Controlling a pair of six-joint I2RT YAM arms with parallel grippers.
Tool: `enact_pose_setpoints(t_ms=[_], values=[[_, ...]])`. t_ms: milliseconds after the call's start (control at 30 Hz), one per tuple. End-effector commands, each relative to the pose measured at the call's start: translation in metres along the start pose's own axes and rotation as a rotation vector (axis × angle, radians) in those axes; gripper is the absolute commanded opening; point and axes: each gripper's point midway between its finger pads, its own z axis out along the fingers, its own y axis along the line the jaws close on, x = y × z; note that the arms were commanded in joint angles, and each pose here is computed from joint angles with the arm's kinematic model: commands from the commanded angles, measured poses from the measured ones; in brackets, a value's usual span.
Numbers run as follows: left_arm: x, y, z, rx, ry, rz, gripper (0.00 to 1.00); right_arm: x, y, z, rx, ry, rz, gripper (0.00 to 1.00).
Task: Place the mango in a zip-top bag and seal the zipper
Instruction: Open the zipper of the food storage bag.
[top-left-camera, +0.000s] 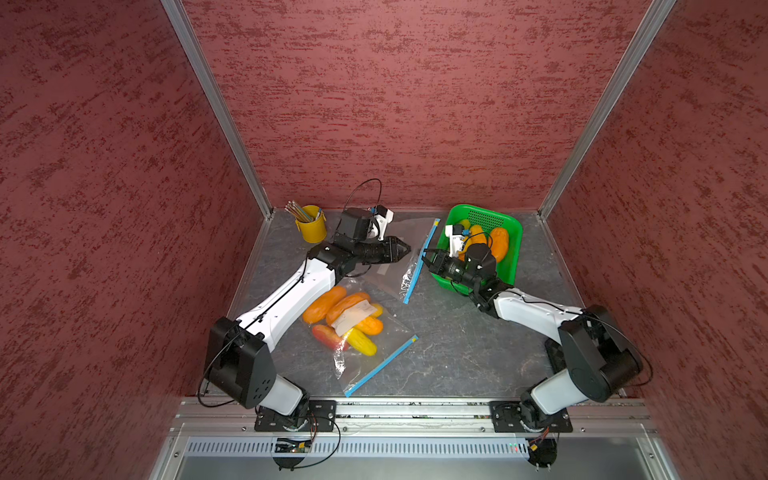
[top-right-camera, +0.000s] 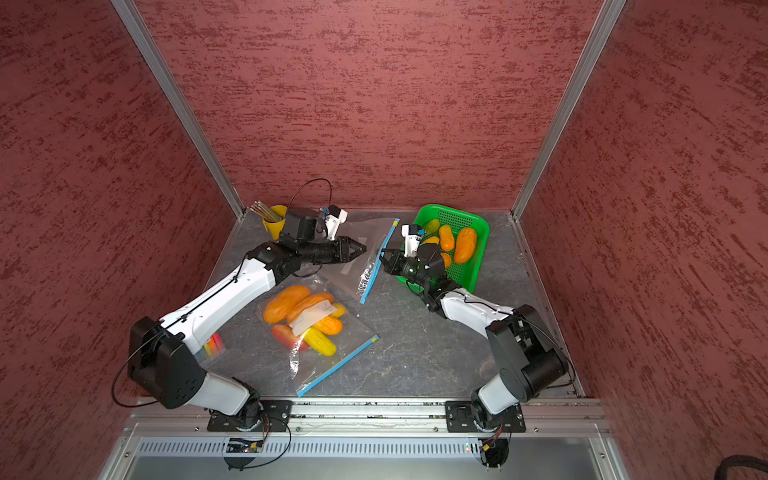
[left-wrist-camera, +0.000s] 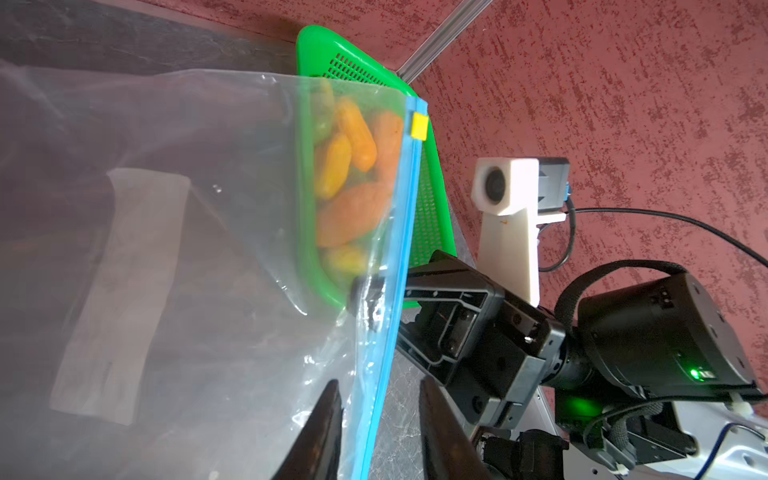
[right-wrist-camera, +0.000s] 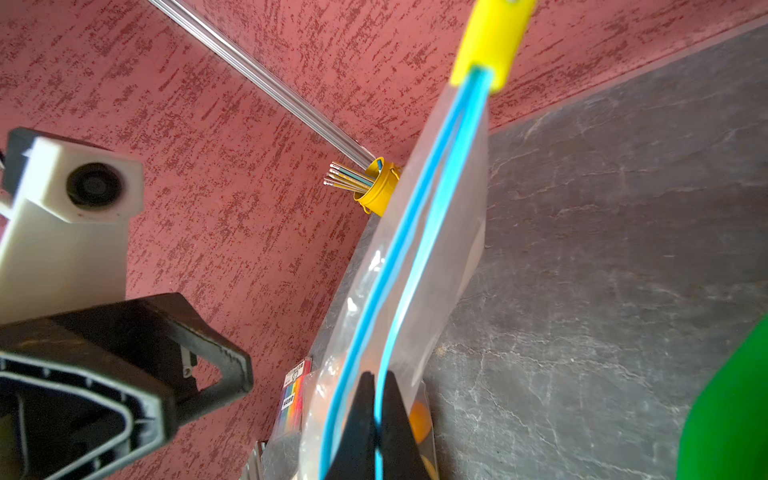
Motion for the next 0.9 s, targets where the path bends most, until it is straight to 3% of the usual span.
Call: enact_pose_setpoints(t_ms=[0,233,567,867], values=[[-0.005,-0.028,-0.009,0.042,-0.039,0.123,0.41,-0.022,0.025,-0.012,-0.045,-0.103,0.011,0.00],[0.023,-0.059,0.007,0.035,-0.007,0.335,0.51,-0.034,0.045,-0.026,-0.055,-0.147,0.008,0.00],[0.014,-0.028,0.014,-0.327,-0.056,0.463,0.54,-0.028,0.046,-0.026,-0.044,-0.122,0.020,0.00],[0.006,-0.024,0.025,-0.467,-0.074,0.514,0.50,-0.023,0.045,-0.024,-0.038,-0.110,0.037,0.00]])
